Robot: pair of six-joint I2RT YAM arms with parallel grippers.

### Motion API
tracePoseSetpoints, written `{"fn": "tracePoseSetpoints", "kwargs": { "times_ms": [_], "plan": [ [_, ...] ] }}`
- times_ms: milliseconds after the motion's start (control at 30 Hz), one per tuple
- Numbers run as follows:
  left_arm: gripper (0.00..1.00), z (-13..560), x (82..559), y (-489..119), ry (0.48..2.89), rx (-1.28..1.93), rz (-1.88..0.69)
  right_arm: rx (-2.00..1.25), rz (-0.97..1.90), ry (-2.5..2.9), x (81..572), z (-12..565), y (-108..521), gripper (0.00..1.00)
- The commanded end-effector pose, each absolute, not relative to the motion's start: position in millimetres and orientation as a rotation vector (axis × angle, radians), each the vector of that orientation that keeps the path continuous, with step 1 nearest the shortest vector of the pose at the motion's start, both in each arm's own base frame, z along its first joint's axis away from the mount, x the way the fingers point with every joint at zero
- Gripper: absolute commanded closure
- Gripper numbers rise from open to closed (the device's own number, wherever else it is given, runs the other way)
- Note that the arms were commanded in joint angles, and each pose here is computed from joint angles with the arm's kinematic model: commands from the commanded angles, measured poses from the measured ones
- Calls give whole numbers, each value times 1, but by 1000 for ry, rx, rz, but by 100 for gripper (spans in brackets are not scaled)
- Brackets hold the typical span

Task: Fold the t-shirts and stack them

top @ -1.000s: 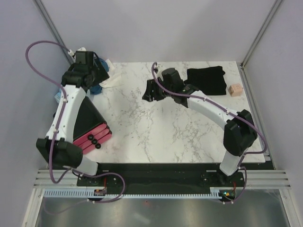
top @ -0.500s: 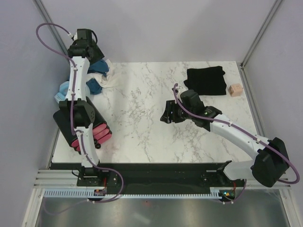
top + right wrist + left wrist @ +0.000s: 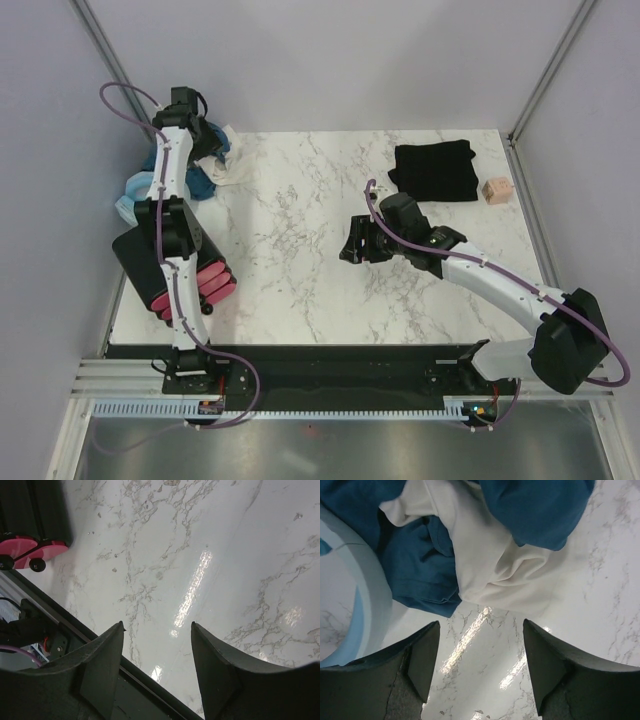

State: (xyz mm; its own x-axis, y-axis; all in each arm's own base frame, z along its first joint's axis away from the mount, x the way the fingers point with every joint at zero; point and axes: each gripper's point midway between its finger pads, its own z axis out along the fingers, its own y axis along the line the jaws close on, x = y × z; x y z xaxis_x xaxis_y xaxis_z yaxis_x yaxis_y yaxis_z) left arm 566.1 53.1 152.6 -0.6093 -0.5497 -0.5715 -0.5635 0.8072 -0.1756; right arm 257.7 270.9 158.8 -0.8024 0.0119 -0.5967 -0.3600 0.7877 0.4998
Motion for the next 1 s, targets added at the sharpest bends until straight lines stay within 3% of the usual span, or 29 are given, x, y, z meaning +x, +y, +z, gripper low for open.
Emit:
{"fn": "tracePoseSetpoints", "kwargs": {
  "times_ms": [0, 800, 967],
  "plan": [
    [26, 108, 559, 50, 2461, -933, -17, -215, 828, 2365, 262, 165, 269, 36],
    [29, 67, 578, 61, 2445, -930, 71, -180, 848, 2398, 262, 159, 269, 36],
    [31, 96, 592, 62, 2365, -869, 70, -166, 858, 2409, 261, 154, 270, 36]
  ]
}}
